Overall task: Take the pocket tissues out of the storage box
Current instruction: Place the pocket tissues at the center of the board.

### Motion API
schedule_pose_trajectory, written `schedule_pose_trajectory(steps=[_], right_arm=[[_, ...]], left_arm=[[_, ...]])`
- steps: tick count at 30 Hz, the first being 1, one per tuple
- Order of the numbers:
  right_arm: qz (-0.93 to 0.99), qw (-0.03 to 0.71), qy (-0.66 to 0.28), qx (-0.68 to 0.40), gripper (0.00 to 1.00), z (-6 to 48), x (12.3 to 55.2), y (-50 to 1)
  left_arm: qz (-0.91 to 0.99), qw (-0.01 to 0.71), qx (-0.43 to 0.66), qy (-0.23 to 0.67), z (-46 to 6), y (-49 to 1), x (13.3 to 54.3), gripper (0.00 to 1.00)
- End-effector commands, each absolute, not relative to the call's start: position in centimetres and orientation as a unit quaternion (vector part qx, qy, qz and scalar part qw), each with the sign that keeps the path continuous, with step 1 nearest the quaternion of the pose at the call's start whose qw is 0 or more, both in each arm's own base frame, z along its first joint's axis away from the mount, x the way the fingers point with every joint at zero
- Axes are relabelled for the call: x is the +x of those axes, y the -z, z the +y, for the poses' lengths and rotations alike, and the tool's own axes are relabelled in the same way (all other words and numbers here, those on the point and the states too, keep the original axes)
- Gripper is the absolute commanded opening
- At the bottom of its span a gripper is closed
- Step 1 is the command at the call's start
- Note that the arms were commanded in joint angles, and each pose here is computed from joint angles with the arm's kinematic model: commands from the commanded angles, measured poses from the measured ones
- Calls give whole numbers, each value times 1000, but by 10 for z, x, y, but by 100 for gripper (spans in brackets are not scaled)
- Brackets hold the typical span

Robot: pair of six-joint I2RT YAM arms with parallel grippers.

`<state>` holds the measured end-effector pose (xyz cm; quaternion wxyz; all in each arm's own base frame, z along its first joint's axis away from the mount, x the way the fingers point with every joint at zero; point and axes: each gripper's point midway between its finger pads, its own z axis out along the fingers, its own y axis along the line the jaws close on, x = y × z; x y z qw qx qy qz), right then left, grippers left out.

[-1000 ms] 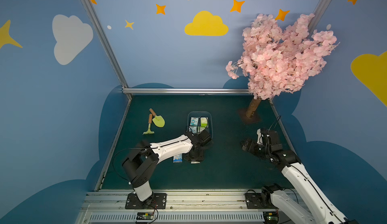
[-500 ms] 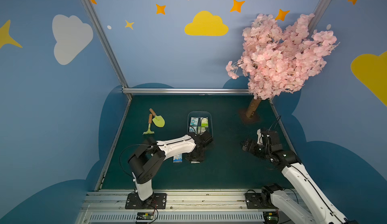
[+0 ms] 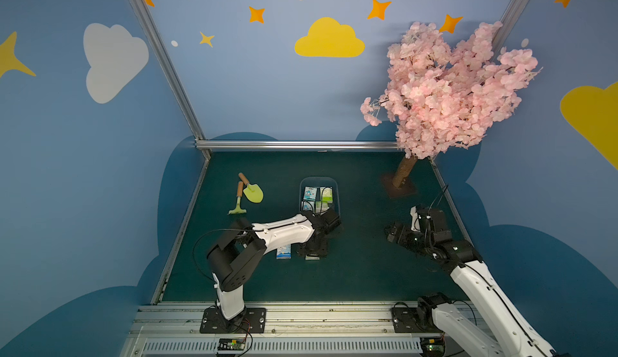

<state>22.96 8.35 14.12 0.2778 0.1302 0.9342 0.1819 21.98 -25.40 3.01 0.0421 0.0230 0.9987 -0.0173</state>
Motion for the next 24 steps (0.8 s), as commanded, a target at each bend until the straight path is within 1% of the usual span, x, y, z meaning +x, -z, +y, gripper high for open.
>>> schedule_pose_trajectory(steps=[1, 9, 13, 19, 24], right_arm=[[936, 279, -175, 121, 98, 82, 230, -151], [939, 277, -173, 111, 98, 83, 230, -164], [939, 272, -182, 107, 98, 87, 231, -170], [942, 256, -195, 101, 98, 98, 235, -177], [946, 240, -196, 92, 98, 109, 239, -181]], left_arm=[[998, 52, 26, 22, -250, -46, 217, 68], [994, 97, 19, 49, -245, -84, 221, 77], [991, 123, 8, 45, -233, -106, 225, 82], [983, 171, -11, 69, -217, -143, 239, 88], [970, 225, -26, 85, -196, -177, 256, 93]])
